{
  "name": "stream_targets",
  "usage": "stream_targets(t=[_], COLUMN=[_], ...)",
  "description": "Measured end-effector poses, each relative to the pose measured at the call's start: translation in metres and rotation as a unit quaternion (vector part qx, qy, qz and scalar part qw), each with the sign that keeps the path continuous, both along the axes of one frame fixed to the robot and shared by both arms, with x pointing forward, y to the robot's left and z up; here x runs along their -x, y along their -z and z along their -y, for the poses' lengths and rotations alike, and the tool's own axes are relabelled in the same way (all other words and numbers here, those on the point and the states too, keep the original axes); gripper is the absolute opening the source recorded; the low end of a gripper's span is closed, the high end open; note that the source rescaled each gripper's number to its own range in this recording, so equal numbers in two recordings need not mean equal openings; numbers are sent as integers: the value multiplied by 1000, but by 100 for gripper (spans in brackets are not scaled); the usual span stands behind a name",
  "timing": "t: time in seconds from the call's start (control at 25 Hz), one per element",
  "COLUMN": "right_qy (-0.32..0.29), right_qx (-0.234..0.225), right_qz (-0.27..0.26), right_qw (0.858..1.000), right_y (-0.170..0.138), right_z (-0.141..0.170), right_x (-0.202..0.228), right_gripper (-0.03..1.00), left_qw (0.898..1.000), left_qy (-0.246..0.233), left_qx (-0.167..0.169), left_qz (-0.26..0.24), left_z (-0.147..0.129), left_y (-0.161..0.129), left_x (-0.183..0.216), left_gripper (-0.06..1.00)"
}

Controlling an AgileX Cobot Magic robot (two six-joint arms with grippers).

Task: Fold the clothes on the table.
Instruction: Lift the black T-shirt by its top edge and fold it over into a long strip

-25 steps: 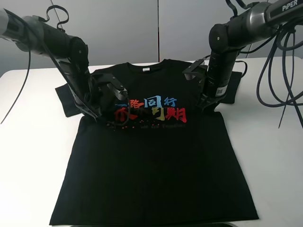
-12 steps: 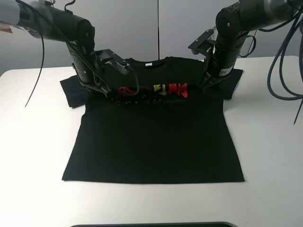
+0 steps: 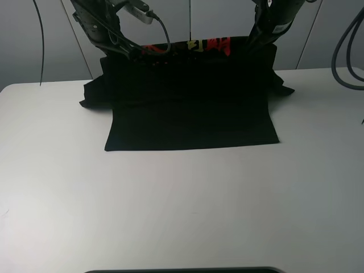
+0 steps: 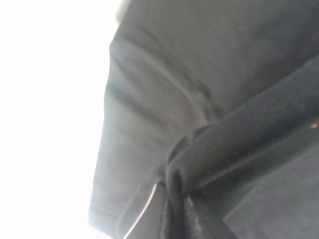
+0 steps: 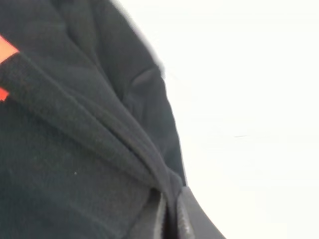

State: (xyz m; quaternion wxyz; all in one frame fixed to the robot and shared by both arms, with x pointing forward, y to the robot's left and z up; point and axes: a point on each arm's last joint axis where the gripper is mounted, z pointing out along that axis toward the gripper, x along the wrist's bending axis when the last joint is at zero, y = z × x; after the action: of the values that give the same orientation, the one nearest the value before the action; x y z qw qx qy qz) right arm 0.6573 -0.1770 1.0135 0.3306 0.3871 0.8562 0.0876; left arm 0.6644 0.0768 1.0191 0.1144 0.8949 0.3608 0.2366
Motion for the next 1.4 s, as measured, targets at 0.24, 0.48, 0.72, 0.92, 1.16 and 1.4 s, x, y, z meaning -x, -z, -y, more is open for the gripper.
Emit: stream_targets(t=[0.24, 0.48, 0.72, 0.92, 1.16, 1.4], right_qy=[-9, -14, -39, -49, -87, -115], right_qx=[8, 6, -2, 2, -13, -9], right_qz=[39, 72, 67, 36, -17, -108], right_qw=[999, 997, 997, 998, 996, 987], right_y=[-29, -68, -97, -87, -81, -83], right_z=[1, 7, 10, 11, 7, 9], right_x=[-4, 11, 32, 39, 55, 77], right_gripper=[0, 0, 0, 0, 0, 0], left_qw=[995, 993, 990, 993, 992, 988], left_qy=[14, 52, 80, 79, 109, 136], left_qx=[24, 46, 70, 60, 62, 50], left_qz=[91, 93, 87, 60, -13, -46], left_z=[-7, -7, -7, -8, -6, 0], left_y=[-56, -79, -96, -93, -86, -100], left_x=[7, 20, 32, 36, 49, 73], left_gripper=[1, 1, 0, 0, 0, 0])
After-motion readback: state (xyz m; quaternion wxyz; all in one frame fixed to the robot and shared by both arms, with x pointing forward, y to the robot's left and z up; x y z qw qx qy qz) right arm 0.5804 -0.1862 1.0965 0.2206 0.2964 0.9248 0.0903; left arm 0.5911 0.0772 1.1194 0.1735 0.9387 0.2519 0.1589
